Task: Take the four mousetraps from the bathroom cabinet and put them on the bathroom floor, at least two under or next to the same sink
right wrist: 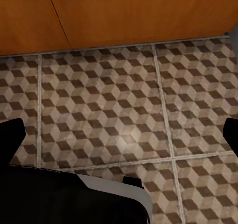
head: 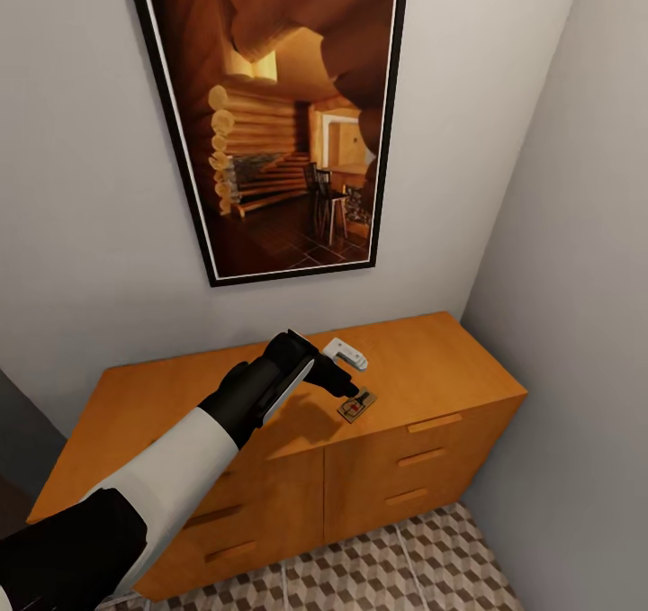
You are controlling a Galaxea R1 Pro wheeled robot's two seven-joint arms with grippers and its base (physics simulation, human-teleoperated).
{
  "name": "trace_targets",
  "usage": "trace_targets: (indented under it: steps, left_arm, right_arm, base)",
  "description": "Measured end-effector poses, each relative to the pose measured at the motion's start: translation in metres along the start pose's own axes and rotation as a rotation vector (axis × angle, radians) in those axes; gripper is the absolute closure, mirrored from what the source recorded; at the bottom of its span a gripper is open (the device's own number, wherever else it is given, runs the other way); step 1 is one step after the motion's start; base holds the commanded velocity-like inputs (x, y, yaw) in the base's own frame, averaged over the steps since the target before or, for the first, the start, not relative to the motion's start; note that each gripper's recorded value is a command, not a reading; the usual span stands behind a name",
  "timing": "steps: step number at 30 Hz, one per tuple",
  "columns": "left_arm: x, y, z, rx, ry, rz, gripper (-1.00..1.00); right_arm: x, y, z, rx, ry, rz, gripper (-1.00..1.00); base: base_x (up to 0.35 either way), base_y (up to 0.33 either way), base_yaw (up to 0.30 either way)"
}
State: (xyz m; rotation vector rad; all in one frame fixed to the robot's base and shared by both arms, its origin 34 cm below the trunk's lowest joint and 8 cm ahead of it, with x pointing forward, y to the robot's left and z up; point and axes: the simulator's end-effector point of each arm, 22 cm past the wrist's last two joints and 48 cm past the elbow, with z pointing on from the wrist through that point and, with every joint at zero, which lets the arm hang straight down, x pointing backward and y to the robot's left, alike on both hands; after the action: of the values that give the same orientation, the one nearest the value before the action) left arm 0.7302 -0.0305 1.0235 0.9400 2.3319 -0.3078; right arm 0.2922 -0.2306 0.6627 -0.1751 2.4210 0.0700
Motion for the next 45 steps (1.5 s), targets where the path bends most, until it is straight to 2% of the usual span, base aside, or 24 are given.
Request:
trace_targets:
  steps: [19,45]
  left_arm:
    - [0.001,0.0,0.001,0.002,0.002,-0.001,-1.0]
    - [0.014,0.0,0.018,0.02,0.026,-0.015,-1.0]
  right_arm:
    - [0.001,0.0,0.0,-0.001,0.003,0.001,-1.0]
    - [0.012,0.006,-0.003,-0.008,0.034,0.007,-1.0]
  base:
    - [0.0,0.0,0.0]
    - [0.0,0.0,0.0]
